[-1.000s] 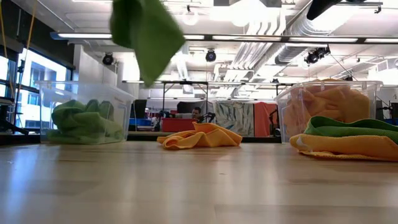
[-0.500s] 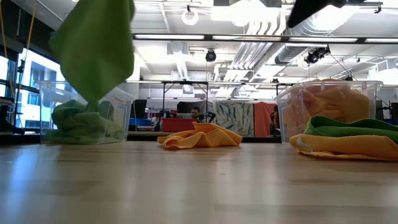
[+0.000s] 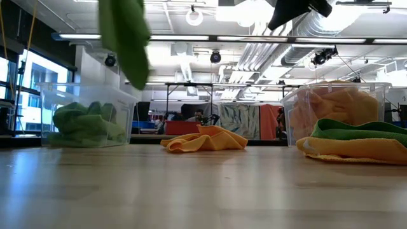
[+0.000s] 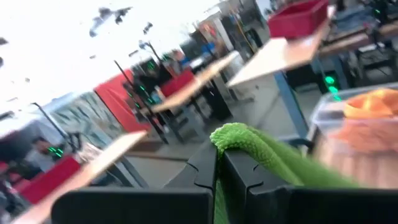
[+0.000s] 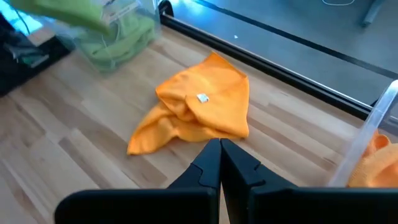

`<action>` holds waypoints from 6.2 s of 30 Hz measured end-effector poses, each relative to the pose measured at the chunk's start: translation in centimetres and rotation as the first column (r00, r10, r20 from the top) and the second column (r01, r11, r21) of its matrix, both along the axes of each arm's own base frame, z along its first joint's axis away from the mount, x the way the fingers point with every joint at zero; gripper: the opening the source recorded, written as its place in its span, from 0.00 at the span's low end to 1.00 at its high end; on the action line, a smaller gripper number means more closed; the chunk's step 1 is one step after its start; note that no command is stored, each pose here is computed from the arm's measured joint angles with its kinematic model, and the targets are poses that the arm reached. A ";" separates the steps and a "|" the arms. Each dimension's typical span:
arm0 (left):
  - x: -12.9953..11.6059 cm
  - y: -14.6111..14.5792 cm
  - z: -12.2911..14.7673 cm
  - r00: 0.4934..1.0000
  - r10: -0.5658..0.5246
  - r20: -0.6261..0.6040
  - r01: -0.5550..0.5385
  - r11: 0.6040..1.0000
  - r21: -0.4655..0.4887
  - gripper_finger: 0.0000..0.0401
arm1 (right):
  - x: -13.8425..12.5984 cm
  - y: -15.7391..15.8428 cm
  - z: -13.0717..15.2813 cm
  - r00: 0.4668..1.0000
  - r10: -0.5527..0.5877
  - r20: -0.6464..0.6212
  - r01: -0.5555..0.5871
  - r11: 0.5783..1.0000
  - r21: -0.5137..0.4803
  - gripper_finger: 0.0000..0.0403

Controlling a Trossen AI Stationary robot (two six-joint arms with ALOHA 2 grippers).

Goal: Sort microfiber towel by color & place in baskets
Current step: Put the green microfiber towel into the left transparent bin

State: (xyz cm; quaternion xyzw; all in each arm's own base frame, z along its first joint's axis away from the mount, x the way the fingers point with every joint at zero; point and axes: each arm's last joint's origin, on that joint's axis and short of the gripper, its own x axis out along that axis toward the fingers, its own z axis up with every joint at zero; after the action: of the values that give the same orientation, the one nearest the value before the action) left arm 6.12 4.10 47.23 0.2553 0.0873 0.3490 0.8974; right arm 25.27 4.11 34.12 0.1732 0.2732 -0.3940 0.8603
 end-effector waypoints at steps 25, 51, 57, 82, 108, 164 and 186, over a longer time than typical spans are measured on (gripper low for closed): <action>1.7 7.3 -5.1 0.769 0.545 -0.335 -0.638 0.683 -0.356 0.00 | 0.7 -0.6 0.3 0.999 0.030 0.032 -0.031 0.999 0.017 0.00; -0.6 6.6 -3.5 0.252 0.963 -0.099 -0.954 0.229 -0.193 0.00 | 0.7 -0.6 0.3 0.998 0.057 0.005 -0.057 0.998 -0.007 0.00; -1.2 6.5 -3.4 0.127 0.987 -0.094 -0.985 0.115 -0.125 0.00 | 0.7 -0.6 0.3 0.998 0.059 0.005 -0.059 0.998 -0.003 0.00; 1.1 7.2 -2.2 0.863 0.494 0.106 -0.396 0.792 -0.466 0.00 | 0.7 -0.5 0.3 0.998 0.057 0.009 -0.057 0.998 0.003 0.00; 1.4 7.3 -6.6 0.795 0.486 -0.363 -0.606 0.620 -0.498 0.00 | 0.6 -0.6 0.3 0.998 0.062 -0.008 -0.062 0.998 -0.014 0.00; 7.1 16.6 -27.9 0.670 -0.093 -0.737 -0.650 0.407 -0.642 0.06 | 0.7 -0.7 0.4 0.999 -0.006 0.048 0.006 1.000 -0.009 0.00; 4.9 13.8 -19.4 0.710 0.139 -0.690 -0.643 0.528 -0.554 0.31 | 0.8 -1.7 0.4 0.998 -0.047 0.049 0.048 0.999 -0.014 0.00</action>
State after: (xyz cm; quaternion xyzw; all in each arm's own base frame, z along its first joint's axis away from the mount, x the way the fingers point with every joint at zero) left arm 11.01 17.86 27.86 -0.0870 0.5473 0.3874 0.7368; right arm 26.03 2.45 34.50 0.1827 0.2452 -0.4120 0.8584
